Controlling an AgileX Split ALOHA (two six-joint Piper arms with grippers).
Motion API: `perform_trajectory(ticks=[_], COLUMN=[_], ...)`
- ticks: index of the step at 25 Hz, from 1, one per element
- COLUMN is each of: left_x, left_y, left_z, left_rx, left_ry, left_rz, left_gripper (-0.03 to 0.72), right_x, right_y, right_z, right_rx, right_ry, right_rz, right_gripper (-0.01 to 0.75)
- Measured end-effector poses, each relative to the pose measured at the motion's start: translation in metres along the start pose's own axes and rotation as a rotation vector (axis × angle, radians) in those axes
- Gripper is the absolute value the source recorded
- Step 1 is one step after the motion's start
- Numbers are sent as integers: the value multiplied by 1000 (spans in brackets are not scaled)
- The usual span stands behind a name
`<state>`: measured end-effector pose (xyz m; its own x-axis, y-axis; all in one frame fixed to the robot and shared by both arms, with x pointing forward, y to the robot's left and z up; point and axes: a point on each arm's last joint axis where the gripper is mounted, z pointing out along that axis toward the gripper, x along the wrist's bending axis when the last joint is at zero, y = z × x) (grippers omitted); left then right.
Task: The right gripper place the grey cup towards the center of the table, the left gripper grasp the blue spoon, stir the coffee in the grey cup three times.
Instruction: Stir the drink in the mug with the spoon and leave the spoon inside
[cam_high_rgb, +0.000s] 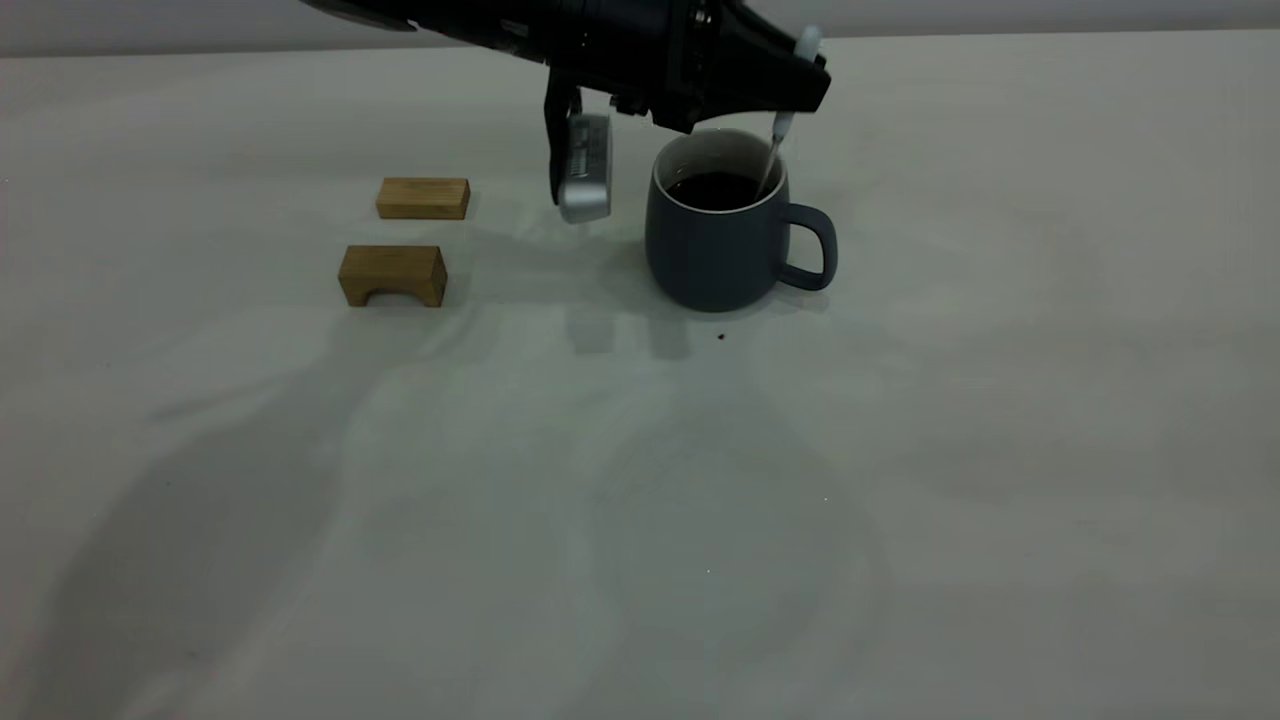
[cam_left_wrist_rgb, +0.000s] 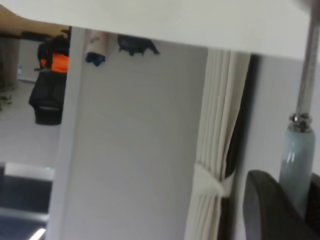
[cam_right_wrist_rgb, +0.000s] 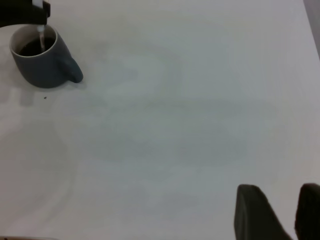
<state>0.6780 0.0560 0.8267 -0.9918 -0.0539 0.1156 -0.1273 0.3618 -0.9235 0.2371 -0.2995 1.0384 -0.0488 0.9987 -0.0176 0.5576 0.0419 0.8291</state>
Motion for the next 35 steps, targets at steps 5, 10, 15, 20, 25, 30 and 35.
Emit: perform_trajectory(ticks=[5,10,15,20,25,30,35], left_x=[-9,-14,-3,1,-10,-14,-3], left_y=[0,-5,-14,-7,-1,-9,-16], left_z=[-6,-7,1,0,-6,-6,1], left_rx=[-92,-59,39,-34,-99,-49,29], left_ry=[-82,-125,-45,2,-79,-113,-24], left_rz=[65,213,146,11,117,304,221], left_gripper=[147,147,147,147,147,147,146], right_x=[0,0,0,0,0,0,0], right_y=[0,0,0,0,0,0,0], right_z=[0,0,0,0,0,0,0], right_rx=[0,0,0,0,0,0,0], right_ry=[0,1,1,2,2,2,2], right_rz=[0,2,1,1,2,2,2], right_gripper=[240,240,240,240,240,240,240])
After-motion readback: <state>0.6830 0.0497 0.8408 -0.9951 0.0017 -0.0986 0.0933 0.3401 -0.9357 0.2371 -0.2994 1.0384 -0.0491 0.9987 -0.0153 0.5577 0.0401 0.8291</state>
